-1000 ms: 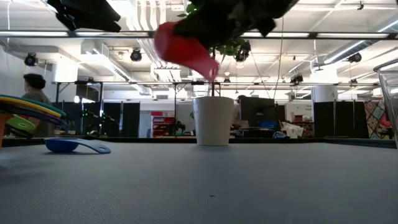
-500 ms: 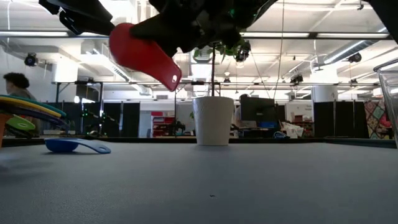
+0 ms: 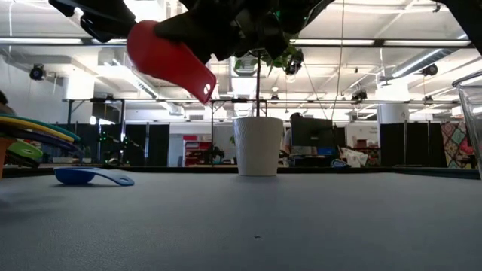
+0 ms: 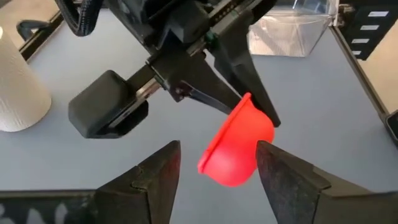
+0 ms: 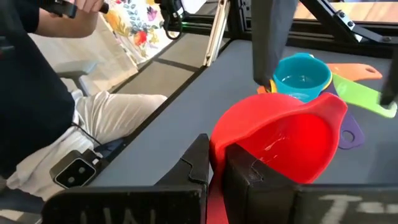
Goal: Nest measuring cups in basket
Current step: Stack the red measuring cup on top of the light blue measuring cup
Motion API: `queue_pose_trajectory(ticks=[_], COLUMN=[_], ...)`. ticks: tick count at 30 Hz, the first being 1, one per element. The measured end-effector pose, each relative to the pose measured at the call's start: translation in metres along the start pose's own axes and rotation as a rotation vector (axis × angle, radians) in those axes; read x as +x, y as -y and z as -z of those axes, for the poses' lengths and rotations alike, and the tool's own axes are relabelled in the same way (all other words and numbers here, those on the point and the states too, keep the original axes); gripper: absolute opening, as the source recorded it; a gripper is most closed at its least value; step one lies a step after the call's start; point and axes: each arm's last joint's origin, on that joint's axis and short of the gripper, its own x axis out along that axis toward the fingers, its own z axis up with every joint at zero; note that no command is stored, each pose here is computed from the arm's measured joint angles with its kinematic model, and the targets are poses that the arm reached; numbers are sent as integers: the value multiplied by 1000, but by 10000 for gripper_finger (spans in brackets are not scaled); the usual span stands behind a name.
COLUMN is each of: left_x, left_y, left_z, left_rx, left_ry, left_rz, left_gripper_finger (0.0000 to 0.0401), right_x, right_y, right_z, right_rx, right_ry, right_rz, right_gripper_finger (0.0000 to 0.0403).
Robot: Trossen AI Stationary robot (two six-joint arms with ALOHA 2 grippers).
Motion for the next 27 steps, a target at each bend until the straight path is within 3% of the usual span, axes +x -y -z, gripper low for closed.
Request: queue_pose_trajectory(ticks=[7,13,21,27], left_x=[14,19,25,25], left_y=[-5,-5,-7,-7], left_z=[0,-6,-7,-6], left_rx=[7,5,-3,1], left_ry=[-44,-28,-52,-59], left_rz=[28,138,229,257], left_gripper_finger=[191,179,117,46], right_x=[0,1,1,1], right_y=[0,-2,-2,-2], right_z=[3,3,4,4], right_rx=[26,27,27,28], right_ry=[-14,-18,-23,-29], right_rz=[-19,-27,-35,-37], right_gripper_finger=[9,9,9,9])
